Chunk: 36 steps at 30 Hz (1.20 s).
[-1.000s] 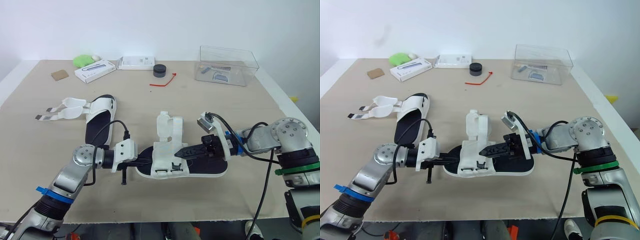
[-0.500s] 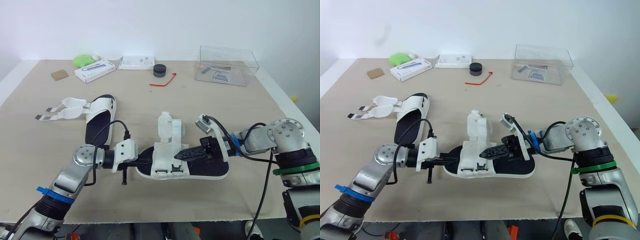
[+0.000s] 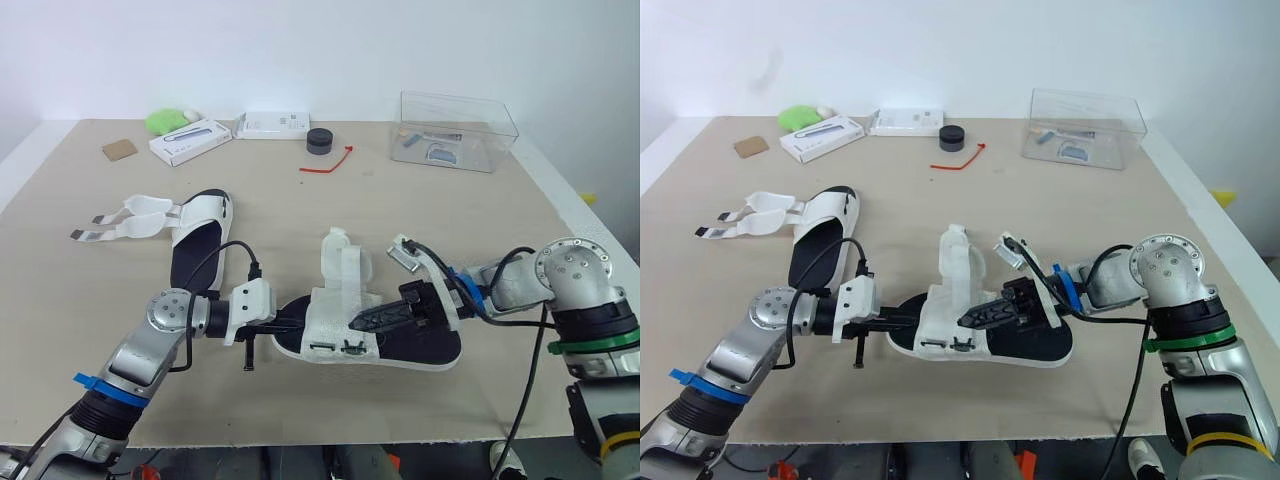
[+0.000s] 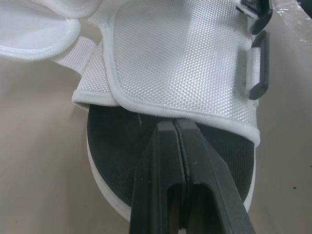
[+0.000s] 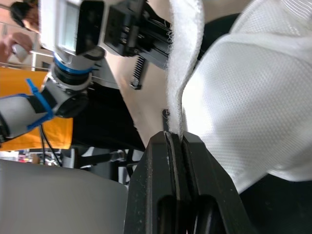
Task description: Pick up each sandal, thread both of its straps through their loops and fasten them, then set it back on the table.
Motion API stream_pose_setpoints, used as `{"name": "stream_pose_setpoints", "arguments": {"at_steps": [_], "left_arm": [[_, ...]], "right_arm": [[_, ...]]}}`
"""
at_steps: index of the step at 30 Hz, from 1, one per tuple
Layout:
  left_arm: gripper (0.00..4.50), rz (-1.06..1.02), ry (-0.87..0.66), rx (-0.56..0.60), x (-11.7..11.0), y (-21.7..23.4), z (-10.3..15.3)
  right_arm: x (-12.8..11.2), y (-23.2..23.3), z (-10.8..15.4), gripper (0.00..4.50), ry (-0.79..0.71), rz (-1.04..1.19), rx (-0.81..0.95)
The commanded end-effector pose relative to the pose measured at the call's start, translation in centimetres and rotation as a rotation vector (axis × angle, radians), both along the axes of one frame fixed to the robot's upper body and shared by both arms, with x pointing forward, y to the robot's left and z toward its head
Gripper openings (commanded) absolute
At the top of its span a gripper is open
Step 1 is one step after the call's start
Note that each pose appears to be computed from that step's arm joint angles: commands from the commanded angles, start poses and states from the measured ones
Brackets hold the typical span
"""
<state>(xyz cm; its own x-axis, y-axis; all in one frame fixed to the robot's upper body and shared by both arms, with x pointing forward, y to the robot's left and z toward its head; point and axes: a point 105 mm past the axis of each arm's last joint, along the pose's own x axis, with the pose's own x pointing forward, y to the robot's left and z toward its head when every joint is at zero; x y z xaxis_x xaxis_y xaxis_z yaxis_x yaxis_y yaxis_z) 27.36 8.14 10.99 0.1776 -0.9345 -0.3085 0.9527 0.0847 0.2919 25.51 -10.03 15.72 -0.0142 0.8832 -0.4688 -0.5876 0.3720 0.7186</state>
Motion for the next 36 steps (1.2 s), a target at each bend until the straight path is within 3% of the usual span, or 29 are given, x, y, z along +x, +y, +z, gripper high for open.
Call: {"name": "stream_pose_setpoints", "arguments": {"at_steps": [1, 13, 19, 28, 30, 33, 36], "left_arm": [[0.00, -0.001, -0.010, 0.011, 0.0, 0.0, 0.1], [0.00, 0.001, -0.009, 0.014, 0.0, 0.0, 0.0], [0.00, -0.003, -0.009, 0.015, -0.1, 0.0, -0.1], [0.00, -0.011, -0.013, 0.013, 0.0, -0.3, -0.1], [0.00, -0.010, -0.013, 0.012, 0.0, -0.3, -0.1], [0.00, -0.007, -0.014, 0.013, -0.1, -0.2, -0.1], [0.00, -0.004, -0.012, 0.016, -0.2, -0.1, -0.2]], "right_arm": [[-0.3, -0.4, 0.2, 0.06, -0.039, 0.008, -0.031], [-2.1, -0.1, 0.4, 0.06, -0.054, 0.073, 0.001], [-1.2, 0.0, 1.2, 2.11, -0.136, 0.040, 0.006], [2.2, 0.1, 3.7, 2.11, -0.236, -0.064, 0.029], [2.6, 0.2, 3.8, 1.61, -0.227, -0.088, 0.050], [2.2, 0.4, 3.5, 0.30, -0.210, -0.074, 0.063], [1.0, 0.7, 2.6, 0.10, -0.184, -0.037, 0.061]]}}
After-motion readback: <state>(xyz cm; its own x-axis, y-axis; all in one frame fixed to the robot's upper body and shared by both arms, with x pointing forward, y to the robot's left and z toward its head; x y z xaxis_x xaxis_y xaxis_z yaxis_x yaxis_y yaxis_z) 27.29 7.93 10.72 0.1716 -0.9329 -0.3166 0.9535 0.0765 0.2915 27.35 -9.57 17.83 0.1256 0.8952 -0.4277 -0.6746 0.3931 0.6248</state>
